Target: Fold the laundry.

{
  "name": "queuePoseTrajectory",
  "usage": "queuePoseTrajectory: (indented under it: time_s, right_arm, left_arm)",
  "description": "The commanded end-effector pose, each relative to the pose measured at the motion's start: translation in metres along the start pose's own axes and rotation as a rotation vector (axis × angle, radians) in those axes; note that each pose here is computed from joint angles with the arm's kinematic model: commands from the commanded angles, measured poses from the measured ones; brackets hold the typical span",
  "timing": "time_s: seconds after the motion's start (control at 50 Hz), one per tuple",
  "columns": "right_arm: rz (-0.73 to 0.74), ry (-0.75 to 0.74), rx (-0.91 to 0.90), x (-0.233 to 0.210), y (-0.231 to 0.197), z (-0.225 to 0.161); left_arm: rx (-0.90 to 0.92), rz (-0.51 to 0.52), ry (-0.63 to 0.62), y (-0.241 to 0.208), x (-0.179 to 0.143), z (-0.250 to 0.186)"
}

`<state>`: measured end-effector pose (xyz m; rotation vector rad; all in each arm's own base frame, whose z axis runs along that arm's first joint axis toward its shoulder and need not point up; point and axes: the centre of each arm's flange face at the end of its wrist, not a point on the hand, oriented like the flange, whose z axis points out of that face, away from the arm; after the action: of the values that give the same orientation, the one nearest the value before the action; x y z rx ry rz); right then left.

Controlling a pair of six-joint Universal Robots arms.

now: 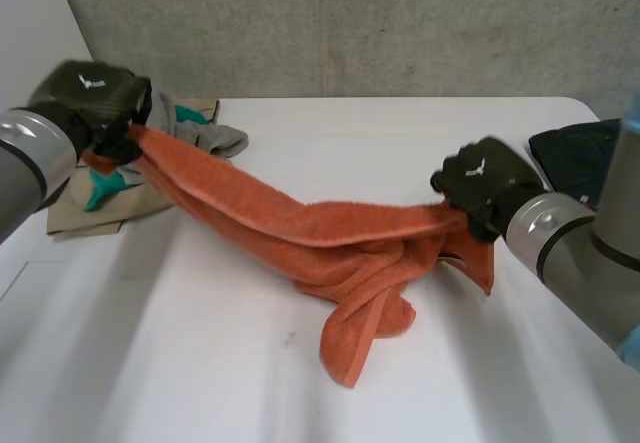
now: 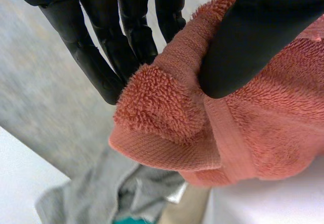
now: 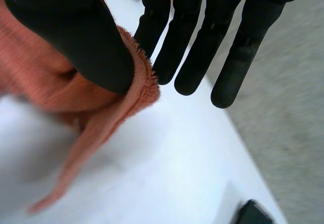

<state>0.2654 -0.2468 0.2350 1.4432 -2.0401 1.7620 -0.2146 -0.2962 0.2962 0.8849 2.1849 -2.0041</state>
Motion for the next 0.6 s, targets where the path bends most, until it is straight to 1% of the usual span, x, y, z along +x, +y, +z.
queuePoseTrajectory:
  time_s: [0.02,0.08,0.1,0.12,0.14,0.16,0.22,0.24,0.3,0.32,0.38,0.44,0.52,0.6]
  right_arm:
    - [0.015,-0.019,-0.060,-0.006,0.023,0.044]
    - [0.028,0.059,-0.027,0.008,0.019,0.064]
    - [0.041,0.140,0.021,0.022,0.011,0.078]
    - [0.048,0.190,0.056,0.032,0.005,0.085]
    - [0.053,0.244,0.099,0.042,-0.003,0.091]
    - [0.067,0.367,0.198,0.067,-0.020,0.100]
    - [0.098,0.555,0.359,0.105,-0.048,0.104]
    - [0.119,0.663,0.463,0.126,-0.066,0.100]
    - [0.142,0.788,0.602,0.151,-0.089,0.088]
    - [0.149,0.846,0.683,0.162,-0.103,0.078]
    - [0.152,0.879,0.747,0.168,-0.116,0.064]
    - [0.149,0.859,0.774,0.167,-0.123,0.049]
    - [0.144,0.768,0.765,0.150,-0.117,0.045]
    - [0.141,0.682,0.708,0.130,-0.098,0.043]
  left_arm:
    - [-0.144,0.044,-0.037,0.048,0.003,0.067]
    - [-0.118,0.052,-0.081,0.045,-0.004,0.095]
    - [-0.086,0.053,-0.094,0.037,-0.008,0.101]
    - [-0.050,0.053,-0.100,0.028,-0.009,0.105]
    - [0.001,0.049,-0.112,0.013,-0.014,0.108]
    - [0.113,0.033,-0.131,-0.016,-0.022,0.109]
    - [0.311,-0.012,-0.174,-0.063,-0.039,0.107]
    - [0.447,-0.056,-0.225,-0.093,-0.054,0.102]
    - [0.627,-0.155,-0.311,-0.131,-0.078,0.087]
    - [0.687,-0.214,-0.345,-0.144,-0.087,0.079]
    - [0.722,-0.265,-0.359,-0.152,-0.091,0.071]
    - [0.712,-0.260,-0.320,-0.150,-0.085,0.070]
    - [0.612,-0.257,-0.265,-0.122,-0.073,0.081]
    - [0.493,-0.258,-0.235,-0.084,-0.064,0.090]
